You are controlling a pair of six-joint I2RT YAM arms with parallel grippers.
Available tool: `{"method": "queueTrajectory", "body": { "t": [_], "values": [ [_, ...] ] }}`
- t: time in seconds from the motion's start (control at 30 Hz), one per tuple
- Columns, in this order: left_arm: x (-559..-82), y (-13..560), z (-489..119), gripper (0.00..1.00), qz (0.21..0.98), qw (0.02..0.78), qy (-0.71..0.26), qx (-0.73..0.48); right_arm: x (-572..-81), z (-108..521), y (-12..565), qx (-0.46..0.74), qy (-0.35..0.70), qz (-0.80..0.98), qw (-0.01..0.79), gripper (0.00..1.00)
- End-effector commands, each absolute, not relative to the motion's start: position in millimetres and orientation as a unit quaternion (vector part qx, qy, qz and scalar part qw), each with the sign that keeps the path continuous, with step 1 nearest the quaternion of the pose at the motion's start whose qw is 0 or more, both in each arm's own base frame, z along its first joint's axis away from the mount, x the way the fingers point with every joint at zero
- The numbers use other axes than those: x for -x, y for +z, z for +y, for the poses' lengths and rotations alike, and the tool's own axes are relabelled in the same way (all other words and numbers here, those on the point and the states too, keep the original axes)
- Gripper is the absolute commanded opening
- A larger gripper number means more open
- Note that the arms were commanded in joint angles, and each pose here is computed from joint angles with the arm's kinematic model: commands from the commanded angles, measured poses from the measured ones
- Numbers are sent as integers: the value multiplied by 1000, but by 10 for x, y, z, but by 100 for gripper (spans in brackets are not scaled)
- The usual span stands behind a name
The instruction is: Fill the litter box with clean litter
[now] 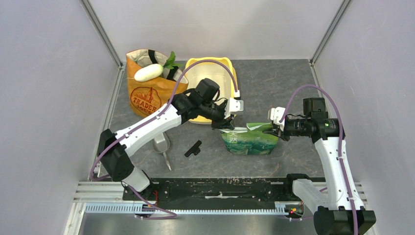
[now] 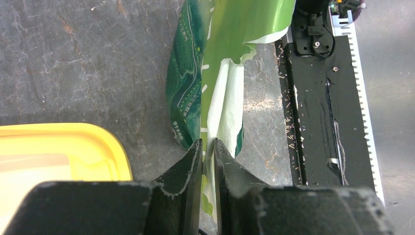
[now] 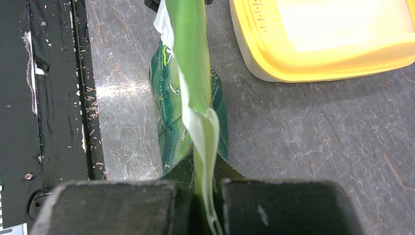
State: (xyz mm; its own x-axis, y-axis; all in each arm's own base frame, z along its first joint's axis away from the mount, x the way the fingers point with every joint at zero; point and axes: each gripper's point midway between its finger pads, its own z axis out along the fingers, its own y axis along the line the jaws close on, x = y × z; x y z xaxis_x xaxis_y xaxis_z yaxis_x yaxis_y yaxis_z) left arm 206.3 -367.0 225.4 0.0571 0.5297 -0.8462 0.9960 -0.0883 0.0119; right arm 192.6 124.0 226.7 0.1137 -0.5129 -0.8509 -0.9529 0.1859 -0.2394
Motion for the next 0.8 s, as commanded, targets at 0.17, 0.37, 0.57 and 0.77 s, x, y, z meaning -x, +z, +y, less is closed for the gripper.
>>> {"method": "queueTrajectory", "body": {
  "t": [0.17,0.37,0.57,0.77],
  "values": [
    [-2034,2299,-3754,26,581,322,-365,-652,-1901,1305,2436,597,248,594,479,0],
    [-2076,2320,-3800,13,585,327,-365,-646,-1887,1305,2406,603,249,590,476,0],
    [-2256,2412,-3930,2,619,340,-362,-608,-1856,1310,2385,613,251,582,472,0],
    [-2472,2200,-3917,2,674,332,-321,-576,-1876,1311,2404,617,253,579,469,0]
  ]
}}
